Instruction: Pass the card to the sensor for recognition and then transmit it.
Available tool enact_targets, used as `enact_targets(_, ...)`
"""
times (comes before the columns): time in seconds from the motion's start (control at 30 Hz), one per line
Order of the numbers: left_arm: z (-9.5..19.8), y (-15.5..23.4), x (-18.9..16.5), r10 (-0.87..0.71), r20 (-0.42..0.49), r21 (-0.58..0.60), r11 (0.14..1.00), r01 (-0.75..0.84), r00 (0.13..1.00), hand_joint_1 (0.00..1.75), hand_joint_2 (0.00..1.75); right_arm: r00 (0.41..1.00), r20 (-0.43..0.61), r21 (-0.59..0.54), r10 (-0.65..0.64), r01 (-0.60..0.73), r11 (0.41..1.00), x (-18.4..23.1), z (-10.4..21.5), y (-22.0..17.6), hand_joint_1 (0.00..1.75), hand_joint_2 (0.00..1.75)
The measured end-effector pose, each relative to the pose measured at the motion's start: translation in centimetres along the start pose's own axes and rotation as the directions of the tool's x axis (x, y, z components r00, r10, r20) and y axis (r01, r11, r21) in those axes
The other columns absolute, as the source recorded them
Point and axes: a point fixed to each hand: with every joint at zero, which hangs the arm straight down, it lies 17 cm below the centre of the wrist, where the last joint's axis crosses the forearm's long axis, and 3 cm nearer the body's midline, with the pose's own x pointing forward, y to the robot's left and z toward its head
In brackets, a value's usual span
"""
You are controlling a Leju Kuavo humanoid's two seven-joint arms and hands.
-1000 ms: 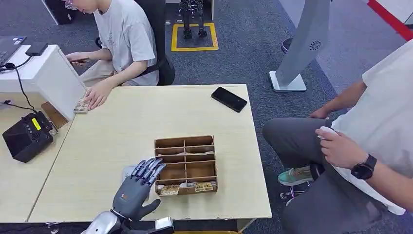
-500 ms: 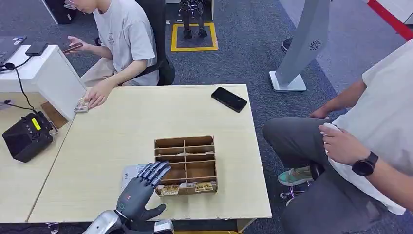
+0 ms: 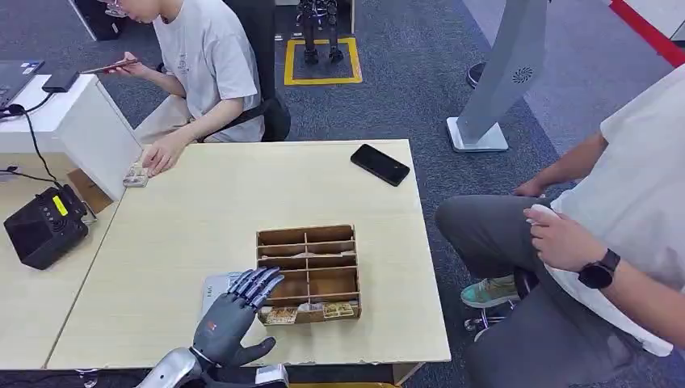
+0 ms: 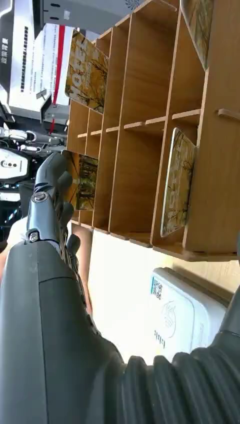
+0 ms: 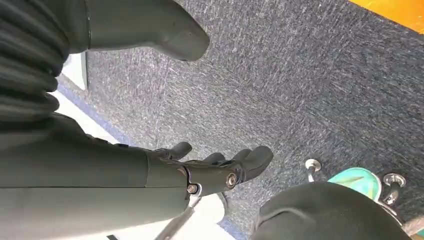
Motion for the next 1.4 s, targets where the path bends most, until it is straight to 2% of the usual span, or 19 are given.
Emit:
enact_targets(0.87, -0.5, -0.8, 1.9, 0.003, 0.032, -0.018, 1.000, -0.003, 0.999, 0.00, 1.75, 1.000, 0.013, 0.000, -0.007, 0.007, 1.000, 1.0, -0.2, 0.5, 0.00, 1.75)
enact_targets(1.4, -0.9, -1.0, 1.6, -0.021, -0.005, 0.008, 1.000, 0.021, 1.000, 0.00, 1.75, 1.000, 0.011, 0.003, -0.009, 0.009, 1.000, 1.2, -0.3, 0.9, 0.00, 1.75)
